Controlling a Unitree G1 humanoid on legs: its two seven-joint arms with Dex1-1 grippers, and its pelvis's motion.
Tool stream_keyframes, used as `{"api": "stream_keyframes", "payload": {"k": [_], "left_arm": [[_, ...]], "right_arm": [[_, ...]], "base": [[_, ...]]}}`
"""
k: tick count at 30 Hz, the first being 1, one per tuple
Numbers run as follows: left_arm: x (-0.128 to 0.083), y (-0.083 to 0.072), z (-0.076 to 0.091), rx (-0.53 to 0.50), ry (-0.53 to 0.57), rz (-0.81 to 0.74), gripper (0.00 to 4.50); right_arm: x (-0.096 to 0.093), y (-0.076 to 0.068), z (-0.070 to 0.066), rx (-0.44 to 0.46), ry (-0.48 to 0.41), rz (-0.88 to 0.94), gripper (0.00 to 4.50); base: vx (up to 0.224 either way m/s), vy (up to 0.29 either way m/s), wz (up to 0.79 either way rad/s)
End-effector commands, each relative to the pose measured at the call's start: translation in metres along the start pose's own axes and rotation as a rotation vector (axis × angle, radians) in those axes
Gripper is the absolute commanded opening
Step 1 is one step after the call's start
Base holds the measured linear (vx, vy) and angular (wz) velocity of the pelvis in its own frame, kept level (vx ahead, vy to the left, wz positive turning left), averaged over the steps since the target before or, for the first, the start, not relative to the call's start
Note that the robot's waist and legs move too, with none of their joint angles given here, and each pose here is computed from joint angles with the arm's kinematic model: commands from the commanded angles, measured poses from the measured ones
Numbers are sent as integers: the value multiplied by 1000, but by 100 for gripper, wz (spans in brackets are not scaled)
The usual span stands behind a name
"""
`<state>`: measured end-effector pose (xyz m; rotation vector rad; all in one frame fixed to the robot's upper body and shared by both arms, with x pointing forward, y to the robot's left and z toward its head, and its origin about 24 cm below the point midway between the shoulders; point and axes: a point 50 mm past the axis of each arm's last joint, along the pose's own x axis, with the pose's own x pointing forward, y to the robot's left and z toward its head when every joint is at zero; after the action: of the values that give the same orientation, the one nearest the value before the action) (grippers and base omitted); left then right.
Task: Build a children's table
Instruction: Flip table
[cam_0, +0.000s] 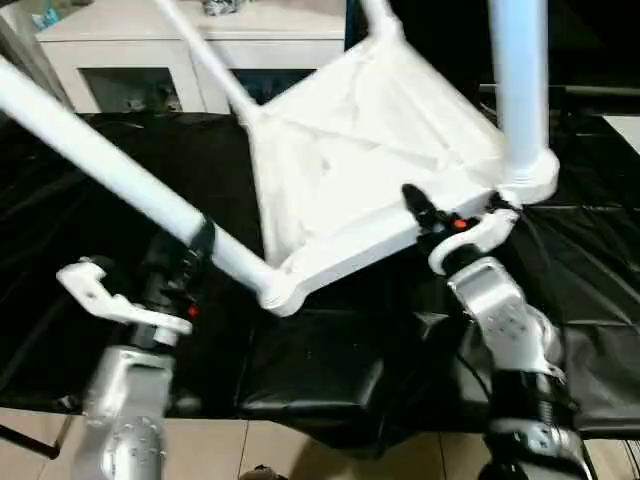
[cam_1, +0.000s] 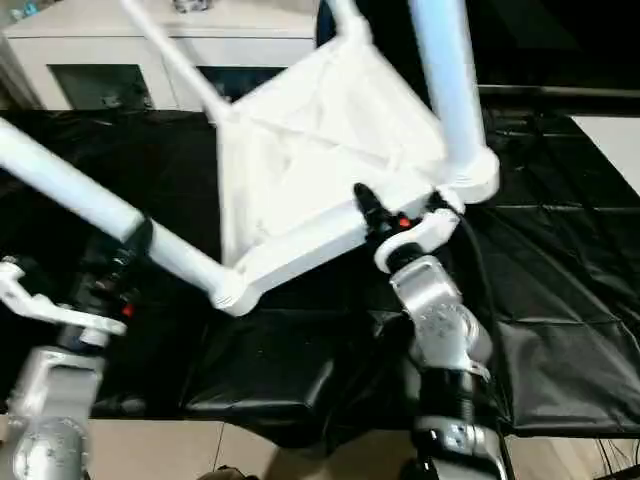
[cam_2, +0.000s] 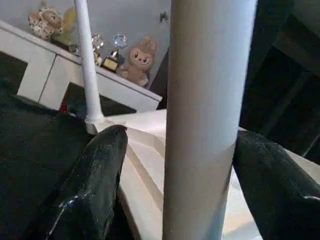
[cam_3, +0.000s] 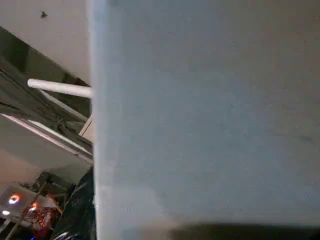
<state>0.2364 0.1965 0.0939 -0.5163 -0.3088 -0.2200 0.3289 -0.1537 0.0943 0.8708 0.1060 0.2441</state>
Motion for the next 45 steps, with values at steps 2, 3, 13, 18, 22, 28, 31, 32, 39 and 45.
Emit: {"api": "stream_keyframes", "payload": {"k": [2, 3, 13, 18, 22, 28, 31, 32, 39, 45], "left_arm": [[-20, 38, 25, 71, -93, 234, 358], [-21, 43, 29, 91, -106, 261, 358], [-36, 88, 77, 242, -256, 459, 358], [-37, 95, 94, 327, -269, 442, 358], [-26, 91, 106, 441, -188, 276, 358], [-2, 74, 135, 586, -163, 82, 358], [7, 65, 144, 586, -155, -5, 358], [9, 61, 145, 582, -146, -39, 358], [21, 20, 132, 504, 168, -418, 358], [26, -17, 105, 422, 420, -646, 358]], "right_arm": [[-20, -8, 49, -128, -164, -55, 198], [-23, -8, 52, -146, -168, -62, 198], [-38, -9, 74, -320, -146, -140, 198], [-36, -4, 79, -387, -131, -146, 198], [-35, 4, 82, -451, -123, -138, 198], [-29, 18, 90, -638, -155, -151, 198], [-26, 25, 92, -689, -182, -164, 198], [-25, 26, 92, -698, -189, -167, 198], [-16, 39, 83, -756, -242, -215, 198], [-5, 46, 68, -749, -209, -205, 198]], "base": [[0, 0, 0], [0, 0, 0], [0, 0, 0], [0, 0, 0], [0, 0, 0], [0, 0, 0], [0, 0, 0], [0, 0, 0], [0, 0, 0], [0, 0, 0]]}}
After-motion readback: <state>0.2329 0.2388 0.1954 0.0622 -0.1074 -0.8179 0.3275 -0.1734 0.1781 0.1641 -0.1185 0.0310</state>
